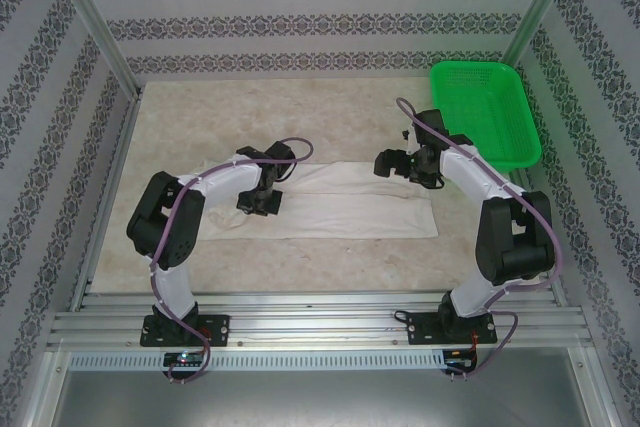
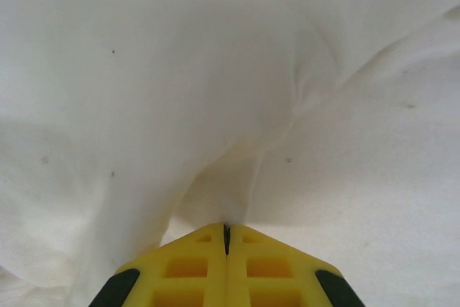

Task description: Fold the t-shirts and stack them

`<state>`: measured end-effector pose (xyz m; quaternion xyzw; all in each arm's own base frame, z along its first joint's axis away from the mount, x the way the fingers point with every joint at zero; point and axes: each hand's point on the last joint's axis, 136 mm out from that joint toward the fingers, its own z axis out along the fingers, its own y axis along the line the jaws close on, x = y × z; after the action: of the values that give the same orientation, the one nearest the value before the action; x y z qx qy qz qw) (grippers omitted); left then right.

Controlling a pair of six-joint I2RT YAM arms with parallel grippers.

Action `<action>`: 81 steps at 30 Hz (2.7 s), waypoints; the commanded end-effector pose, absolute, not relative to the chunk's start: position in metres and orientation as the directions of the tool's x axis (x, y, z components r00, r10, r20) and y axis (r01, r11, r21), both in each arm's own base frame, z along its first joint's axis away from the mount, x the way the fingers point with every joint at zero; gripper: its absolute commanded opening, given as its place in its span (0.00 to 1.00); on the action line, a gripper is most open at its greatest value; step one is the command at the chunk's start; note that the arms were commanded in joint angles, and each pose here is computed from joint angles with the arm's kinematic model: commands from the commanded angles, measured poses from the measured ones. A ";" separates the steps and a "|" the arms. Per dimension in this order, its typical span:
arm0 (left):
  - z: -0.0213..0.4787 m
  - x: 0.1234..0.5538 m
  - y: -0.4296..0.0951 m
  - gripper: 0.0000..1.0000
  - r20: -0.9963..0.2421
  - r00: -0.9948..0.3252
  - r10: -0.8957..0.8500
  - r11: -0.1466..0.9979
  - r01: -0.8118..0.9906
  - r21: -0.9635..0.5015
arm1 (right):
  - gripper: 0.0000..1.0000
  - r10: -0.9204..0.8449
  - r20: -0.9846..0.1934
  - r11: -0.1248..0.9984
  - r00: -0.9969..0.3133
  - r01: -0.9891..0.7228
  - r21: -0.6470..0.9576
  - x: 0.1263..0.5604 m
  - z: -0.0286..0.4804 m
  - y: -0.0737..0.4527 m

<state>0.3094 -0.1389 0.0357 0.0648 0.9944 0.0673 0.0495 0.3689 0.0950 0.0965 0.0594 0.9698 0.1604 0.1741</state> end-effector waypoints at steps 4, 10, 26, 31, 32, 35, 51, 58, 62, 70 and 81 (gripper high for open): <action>0.061 0.299 -0.157 0.00 -0.082 -0.989 0.119 0.992 0.116 0.042 | 0.98 0.193 -0.324 0.936 -0.926 0.074 0.345 0.371 0.100 0.092; 0.064 0.288 -0.169 0.00 -0.054 -0.994 0.091 0.995 0.092 -0.025 | 0.98 0.192 -0.320 0.936 -0.928 0.074 0.344 0.372 0.098 0.092; 0.049 0.280 -0.207 0.00 -0.001 -1.000 0.031 0.985 0.031 -0.170 | 0.98 0.189 -0.305 0.935 -0.934 0.076 0.346 0.371 0.093 0.094; 0.042 0.275 -0.201 0.30 0.017 -1.000 0.023 0.990 0.020 -0.143 | 0.98 0.187 -0.304 0.935 -0.934 0.075 0.347 0.370 0.093 0.094; 0.043 0.275 -0.200 0.40 0.010 -1.000 0.020 0.990 0.019 -0.138 | 0.98 0.187 -0.305 0.935 -0.934 0.074 0.347 0.370 0.094 0.094; 0.063 0.286 -0.193 0.55 -0.064 -0.998 0.008 0.994 0.015 -0.110 | 0.98 0.187 -0.306 0.932 -0.934 0.070 0.355 0.370 0.095 0.095; 0.079 0.342 -0.036 0.69 -0.224 -0.871 -0.437 0.899 -0.431 -0.078 | 0.98 0.103 -0.188 0.967 -0.977 0.054 0.248 0.353 0.071 0.104; 0.037 0.353 -0.001 0.66 -0.214 -0.817 -0.535 0.839 -0.544 -0.020 | 0.98 0.135 -0.084 0.976 -0.987 0.117 0.185 0.338 0.039 0.106; 0.031 0.364 0.019 0.66 -0.234 -0.806 -0.543 0.824 -0.565 0.036 | 0.98 0.163 -0.034 0.975 -0.986 0.156 0.156 0.330 0.024 0.103; 0.008 0.397 0.044 0.64 -0.211 -0.826 -0.523 0.829 -0.550 0.102 | 0.98 0.129 0.039 0.988 -0.991 0.132 0.083 0.314 0.009 0.114; -0.004 0.476 0.052 0.62 -0.219 -0.850 -0.479 0.851 -0.511 0.121 | 0.98 -0.007 0.130 0.999 -0.992 -0.012 -0.043 0.287 -0.002 0.146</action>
<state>0.4884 0.0347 0.0236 -0.2665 0.9521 0.0499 0.1416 0.3092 0.1446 0.0128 0.0028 0.9998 0.0153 -0.0159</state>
